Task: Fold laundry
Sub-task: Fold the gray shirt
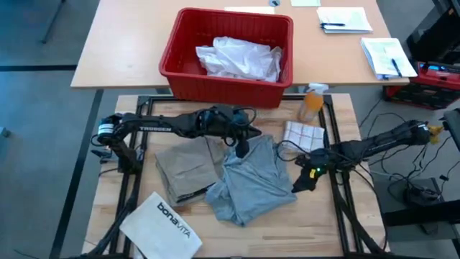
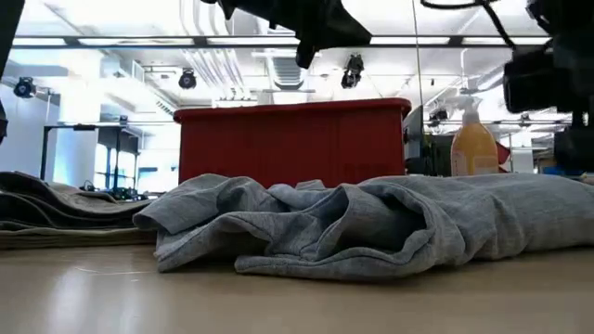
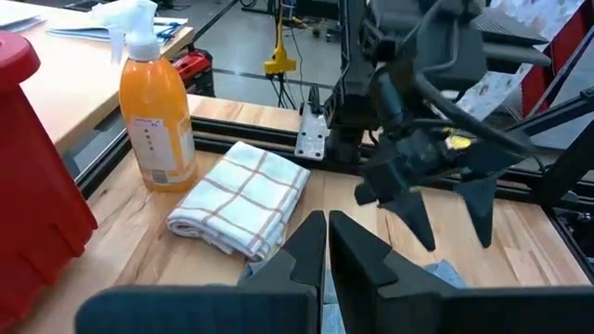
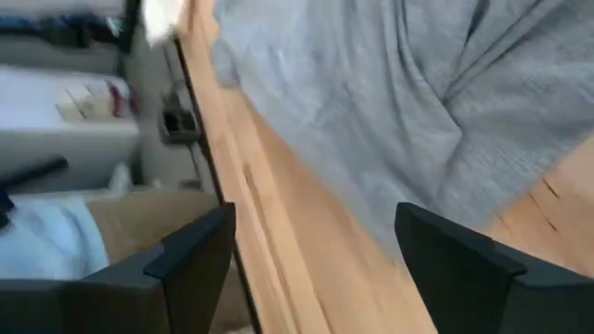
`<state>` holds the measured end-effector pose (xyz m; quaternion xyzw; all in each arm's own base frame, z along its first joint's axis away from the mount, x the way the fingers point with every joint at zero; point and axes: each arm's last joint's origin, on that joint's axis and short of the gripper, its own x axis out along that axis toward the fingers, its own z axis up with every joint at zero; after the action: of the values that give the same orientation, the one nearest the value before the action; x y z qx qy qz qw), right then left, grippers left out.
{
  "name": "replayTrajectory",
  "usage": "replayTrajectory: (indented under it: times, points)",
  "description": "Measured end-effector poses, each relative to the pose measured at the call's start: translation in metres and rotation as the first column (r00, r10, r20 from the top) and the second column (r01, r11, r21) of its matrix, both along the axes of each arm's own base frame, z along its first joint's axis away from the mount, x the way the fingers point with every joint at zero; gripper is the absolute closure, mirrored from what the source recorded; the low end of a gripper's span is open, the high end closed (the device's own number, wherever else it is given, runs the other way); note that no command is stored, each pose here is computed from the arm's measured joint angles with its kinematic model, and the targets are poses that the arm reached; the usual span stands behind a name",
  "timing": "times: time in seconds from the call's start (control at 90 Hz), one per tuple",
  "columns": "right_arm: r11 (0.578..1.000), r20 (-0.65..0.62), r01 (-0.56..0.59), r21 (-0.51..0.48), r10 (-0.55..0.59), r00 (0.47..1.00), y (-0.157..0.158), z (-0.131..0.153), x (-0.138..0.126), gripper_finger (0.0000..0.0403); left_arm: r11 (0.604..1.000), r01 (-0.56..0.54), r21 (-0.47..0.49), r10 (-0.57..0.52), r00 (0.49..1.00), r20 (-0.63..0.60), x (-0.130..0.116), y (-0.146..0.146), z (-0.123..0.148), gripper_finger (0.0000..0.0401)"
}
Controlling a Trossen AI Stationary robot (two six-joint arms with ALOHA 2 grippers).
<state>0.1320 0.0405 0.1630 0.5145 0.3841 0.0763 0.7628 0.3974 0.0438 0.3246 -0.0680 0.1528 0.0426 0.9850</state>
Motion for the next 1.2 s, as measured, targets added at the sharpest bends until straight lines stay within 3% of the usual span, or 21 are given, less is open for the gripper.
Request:
replayTrajectory:
  times: [0.256, 0.467, 0.689, 0.911, 1.2]
  points:
    - [0.999, -0.063, 0.046, -0.014, -0.047, 0.997, -0.003, -0.029, -0.008, 0.0111, 1.000, 0.000, 0.000, 0.000, 1.000, 0.000, 0.000, 0.000, 0.000, 0.0401]
    - [0.998, 0.017, 0.017, -0.053, -0.016, 1.000, -0.001, -0.024, -0.005, 0.0119, 1.000, 0.000, 0.000, 0.000, 1.000, -0.001, 0.000, 0.000, 0.000, 0.0401]
    - [0.994, 0.027, 0.069, -0.089, -0.066, 0.997, -0.003, -0.027, -0.005, 0.0134, 1.000, 0.000, 0.000, 0.000, 1.000, -0.002, 0.000, 0.000, 0.000, 0.0401]
    - [0.992, -0.070, 0.045, -0.122, -0.054, 0.996, 0.000, -0.038, -0.004, 0.0133, 1.000, 0.000, 0.000, 0.000, 1.000, -0.002, 0.000, 0.000, 0.000, 0.0401]
    - [0.984, -0.081, -0.062, -0.169, 0.049, 0.996, 0.012, -0.035, 0.010, 0.0113, 1.000, 0.000, -0.001, 0.000, 1.000, -0.002, 0.000, 0.000, 0.000, 0.0401]
